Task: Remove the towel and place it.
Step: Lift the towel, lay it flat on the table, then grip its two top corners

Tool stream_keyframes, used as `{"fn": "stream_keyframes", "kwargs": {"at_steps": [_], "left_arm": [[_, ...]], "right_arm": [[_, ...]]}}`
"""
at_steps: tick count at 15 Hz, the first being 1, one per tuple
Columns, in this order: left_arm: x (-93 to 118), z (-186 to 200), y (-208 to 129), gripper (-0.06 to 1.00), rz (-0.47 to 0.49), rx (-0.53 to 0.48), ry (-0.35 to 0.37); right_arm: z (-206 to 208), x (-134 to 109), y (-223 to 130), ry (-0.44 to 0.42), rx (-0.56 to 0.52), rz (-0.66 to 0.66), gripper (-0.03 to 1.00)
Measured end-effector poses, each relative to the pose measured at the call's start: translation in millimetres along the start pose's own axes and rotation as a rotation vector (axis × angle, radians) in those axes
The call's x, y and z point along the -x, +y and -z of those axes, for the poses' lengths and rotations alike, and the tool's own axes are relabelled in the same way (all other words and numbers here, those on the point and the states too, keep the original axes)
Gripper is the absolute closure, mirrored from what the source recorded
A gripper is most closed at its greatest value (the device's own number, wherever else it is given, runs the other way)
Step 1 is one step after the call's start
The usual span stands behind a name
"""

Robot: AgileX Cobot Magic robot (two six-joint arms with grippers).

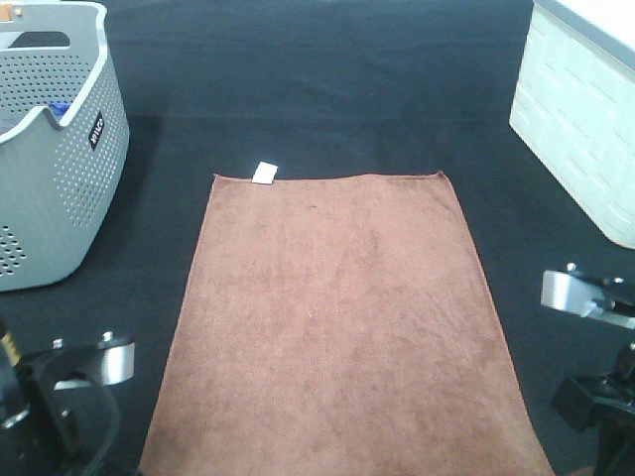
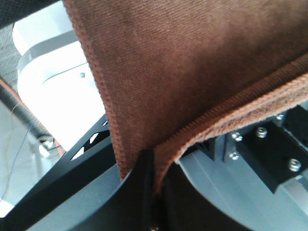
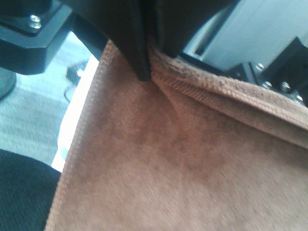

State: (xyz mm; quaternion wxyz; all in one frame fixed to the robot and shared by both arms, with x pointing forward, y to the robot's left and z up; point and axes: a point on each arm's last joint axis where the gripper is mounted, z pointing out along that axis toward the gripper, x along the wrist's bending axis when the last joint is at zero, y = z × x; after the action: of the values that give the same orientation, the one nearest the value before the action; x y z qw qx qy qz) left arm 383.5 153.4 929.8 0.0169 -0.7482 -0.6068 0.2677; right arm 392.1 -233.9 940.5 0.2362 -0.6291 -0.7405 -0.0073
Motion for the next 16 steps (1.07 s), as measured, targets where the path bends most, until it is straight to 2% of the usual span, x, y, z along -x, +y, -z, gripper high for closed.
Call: {"fn": "stream_keyframes", "kwargs": {"at_steps": [2, 4, 7, 8, 9, 12, 13, 14, 16], "left_arm": [[3.1, 4.9, 5.2, 0.94, -0.022, 0.018, 0.010], [3.9, 6.5, 6.5, 0.94, -0.030, 0.022, 0.014], [3.9, 5.8, 6.5, 0.91, -0.029, 0.014, 0.013], [3.9, 5.8, 6.5, 0.91, -0.029, 0.014, 0.013], [4.6, 5.8, 6.0, 0.85, -0.038, 0.009, 0.005], [7.5, 5.4, 6.2, 0.44, -0.047, 0.007, -0.028], [7.8, 5.4, 6.2, 0.34, -0.036, 0.007, -0.031], [7.7, 5.2, 6.3, 0.28, -0.031, 0.006, -0.031], [9.0, 6.8, 7.5, 0.25, -0.033, 0.013, -0.033]], "right_arm": [[-9.8, 4.5, -0.9, -0.003, -0.055, -0.011, 0.96], [-12.8, 5.6, -0.7, -0.001, -0.066, -0.003, 0.95], [-12.8, 5.7, -0.6, -0.002, -0.065, -0.002, 0.85], [-12.8, 5.7, -0.6, -0.002, -0.065, -0.002, 0.85], [-12.8, 6.0, -0.7, -0.004, -0.065, -0.001, 0.79], [-12.8, 4.1, 0.6, 0.017, -0.052, -0.014, 0.45], [-12.8, 2.9, 0.9, 0.030, -0.048, -0.021, 0.36], [-12.7, 2.7, 1.0, 0.032, -0.048, -0.023, 0.30], [-12.6, 2.9, 2.4, 0.030, -0.033, -0.023, 0.26]]}}
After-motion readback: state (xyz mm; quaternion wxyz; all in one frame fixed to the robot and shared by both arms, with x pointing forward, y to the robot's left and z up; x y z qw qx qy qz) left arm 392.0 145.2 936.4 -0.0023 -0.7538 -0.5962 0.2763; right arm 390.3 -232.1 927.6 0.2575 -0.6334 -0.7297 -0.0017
